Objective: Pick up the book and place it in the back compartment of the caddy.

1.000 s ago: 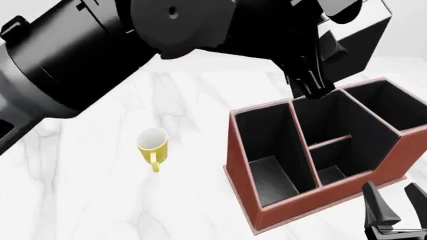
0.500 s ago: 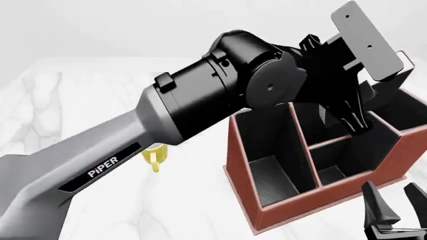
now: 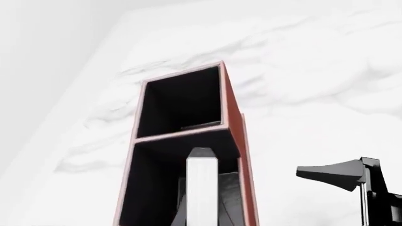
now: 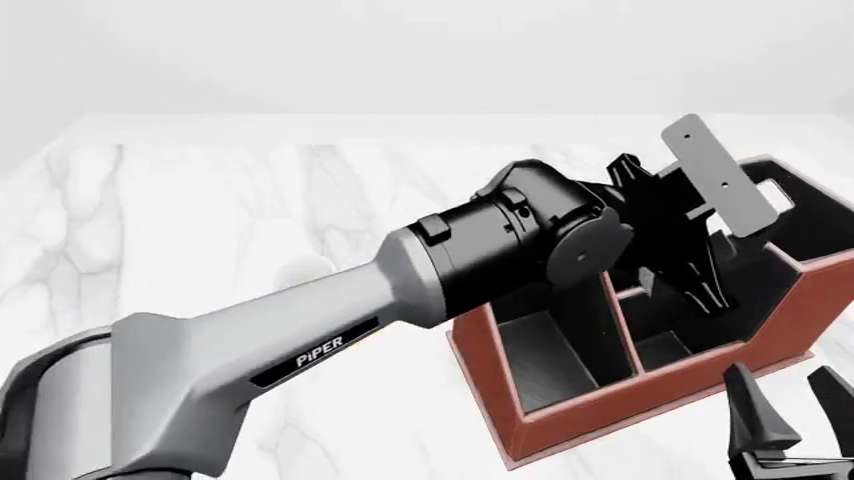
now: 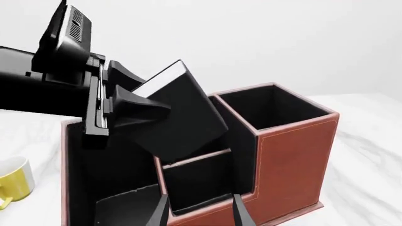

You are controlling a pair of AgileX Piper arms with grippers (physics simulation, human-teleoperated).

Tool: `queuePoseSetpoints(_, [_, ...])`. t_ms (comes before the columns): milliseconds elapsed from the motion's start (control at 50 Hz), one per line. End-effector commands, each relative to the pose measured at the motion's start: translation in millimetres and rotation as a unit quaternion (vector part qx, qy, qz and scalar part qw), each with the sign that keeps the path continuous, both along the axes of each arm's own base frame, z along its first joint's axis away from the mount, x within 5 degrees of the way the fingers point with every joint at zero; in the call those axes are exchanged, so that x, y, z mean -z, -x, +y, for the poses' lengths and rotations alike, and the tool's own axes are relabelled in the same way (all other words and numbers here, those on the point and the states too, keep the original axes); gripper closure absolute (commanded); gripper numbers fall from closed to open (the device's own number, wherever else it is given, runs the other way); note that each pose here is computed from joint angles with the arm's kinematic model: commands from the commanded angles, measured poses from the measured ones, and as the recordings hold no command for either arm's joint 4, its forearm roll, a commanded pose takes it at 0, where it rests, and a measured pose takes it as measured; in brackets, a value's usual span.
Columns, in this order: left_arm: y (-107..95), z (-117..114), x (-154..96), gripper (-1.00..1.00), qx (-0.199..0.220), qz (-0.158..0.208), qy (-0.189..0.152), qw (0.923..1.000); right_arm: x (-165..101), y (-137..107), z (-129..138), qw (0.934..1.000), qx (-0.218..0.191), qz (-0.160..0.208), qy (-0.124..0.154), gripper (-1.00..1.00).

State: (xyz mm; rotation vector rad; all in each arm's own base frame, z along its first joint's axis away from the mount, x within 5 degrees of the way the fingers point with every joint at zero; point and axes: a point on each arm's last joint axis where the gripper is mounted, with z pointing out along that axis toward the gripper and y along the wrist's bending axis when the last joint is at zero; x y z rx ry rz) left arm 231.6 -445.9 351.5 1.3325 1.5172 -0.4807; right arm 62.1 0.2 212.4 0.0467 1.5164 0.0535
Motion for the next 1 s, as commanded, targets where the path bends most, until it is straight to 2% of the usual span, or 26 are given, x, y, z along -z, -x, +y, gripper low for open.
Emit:
queuePoseSetpoints(20, [-4.8, -11.8, 23.4, 1.0, 0.0, 0.0, -0.002, 1.0, 0.1, 0.1, -0.1, 1.0, 0.0, 0.0, -0.001, -1.0])
queuePoseSetpoints(320, [-9.5, -22.3, 61.1, 1.0, -0.002, 0.013, -0.014, 0.9998, -0.4, -0.7, -0.1, 1.0, 0.001, 0.0, -0.001, -1.0])
queuePoseSetpoints(640, [-17.2, -28.2, 87.1, 1.0, -0.007, 0.021, -0.025, 0.9994, 0.1, 0.5, -0.1, 1.0, 0.001, 0.0, -0.003, -1.0])
queuePoseSetpoints(800, [-28.0, -30.1, 100.8, 1.0, -0.015, 0.024, -0.031, 0.9991, -0.3, -0.2, -0.1, 1.0, 0.001, 0.0, -0.003, -1.0])
queuePoseSetpoints(1000, [-32.2, -31.8, 109.2, 1.0, -0.016, 0.022, -0.032, 0.9991, -0.3, -0.6, -0.1, 1.0, 0.001, 0.0, -0.004, -1.0])
